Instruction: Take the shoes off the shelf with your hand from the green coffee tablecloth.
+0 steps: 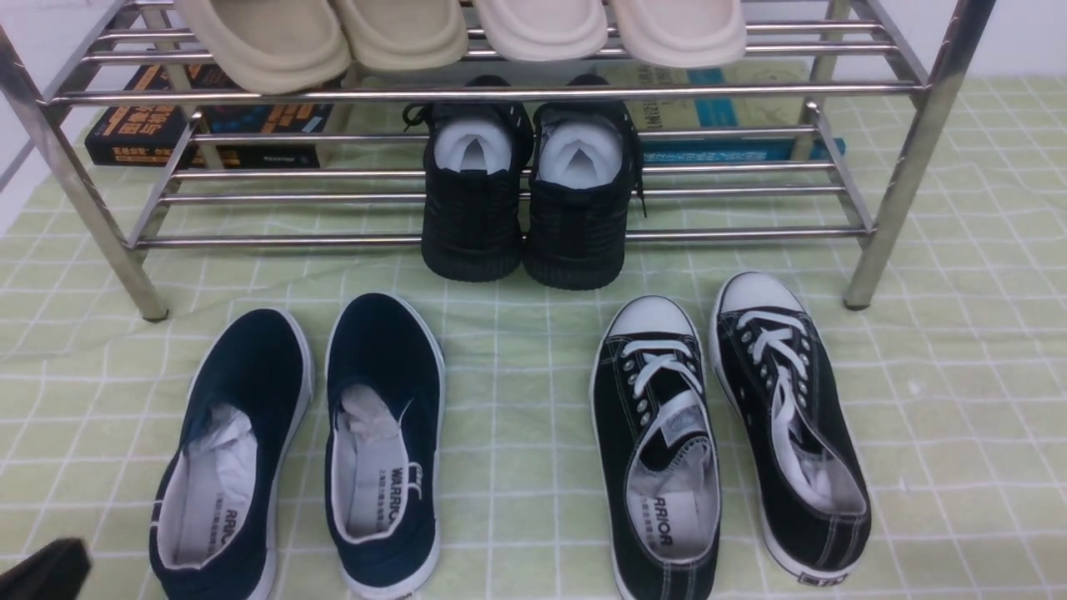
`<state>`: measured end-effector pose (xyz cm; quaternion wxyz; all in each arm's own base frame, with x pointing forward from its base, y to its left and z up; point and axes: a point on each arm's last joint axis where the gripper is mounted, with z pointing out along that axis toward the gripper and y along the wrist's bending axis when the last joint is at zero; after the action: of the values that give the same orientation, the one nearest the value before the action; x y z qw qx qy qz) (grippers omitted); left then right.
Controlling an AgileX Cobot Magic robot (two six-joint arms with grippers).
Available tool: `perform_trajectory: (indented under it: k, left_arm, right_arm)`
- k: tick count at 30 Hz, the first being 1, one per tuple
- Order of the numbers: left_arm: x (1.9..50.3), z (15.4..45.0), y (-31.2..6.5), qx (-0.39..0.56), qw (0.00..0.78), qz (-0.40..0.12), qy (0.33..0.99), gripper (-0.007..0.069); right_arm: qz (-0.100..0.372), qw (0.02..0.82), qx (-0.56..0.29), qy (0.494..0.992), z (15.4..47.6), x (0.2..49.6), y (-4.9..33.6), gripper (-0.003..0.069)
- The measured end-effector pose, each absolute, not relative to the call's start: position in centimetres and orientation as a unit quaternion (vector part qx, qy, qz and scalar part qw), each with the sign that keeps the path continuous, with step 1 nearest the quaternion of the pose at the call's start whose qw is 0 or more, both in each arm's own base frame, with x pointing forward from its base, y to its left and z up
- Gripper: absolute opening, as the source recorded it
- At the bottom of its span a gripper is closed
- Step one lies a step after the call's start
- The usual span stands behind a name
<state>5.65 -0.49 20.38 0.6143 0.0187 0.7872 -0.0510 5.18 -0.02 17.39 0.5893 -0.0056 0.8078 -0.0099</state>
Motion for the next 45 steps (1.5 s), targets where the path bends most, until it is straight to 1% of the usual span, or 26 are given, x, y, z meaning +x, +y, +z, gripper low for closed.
perform_trajectory:
  k: [2, 5, 12, 45]
  left_arm:
    - [5.4, 18.7, 0.0, -0.012, 0.616, -0.026, 0.787, 0.003]
    - [5.3, 17.5, 0.2, -0.027, 0.605, -0.011, 0.796, 0.0031]
    - [5.3, 17.4, 0.3, -0.027, 0.603, -0.004, 0.798, 0.0036]
    - [5.3, 17.4, 0.3, -0.027, 0.601, -0.003, 0.799, 0.0054]
  right_arm:
    - [-0.01, 0.589, -0.006, 0.808, 17.4, 5.2, 0.0, 0.0237]
    - [-0.01, 0.589, -0.006, 0.808, 17.4, 5.2, 0.0, 0.0237]
    - [-0.01, 0.589, -0.006, 0.808, 17.4, 5.2, 0.0, 0.0237]
    - [-0.01, 0.589, -0.006, 0.808, 17.4, 5.2, 0.0, 0.0237]
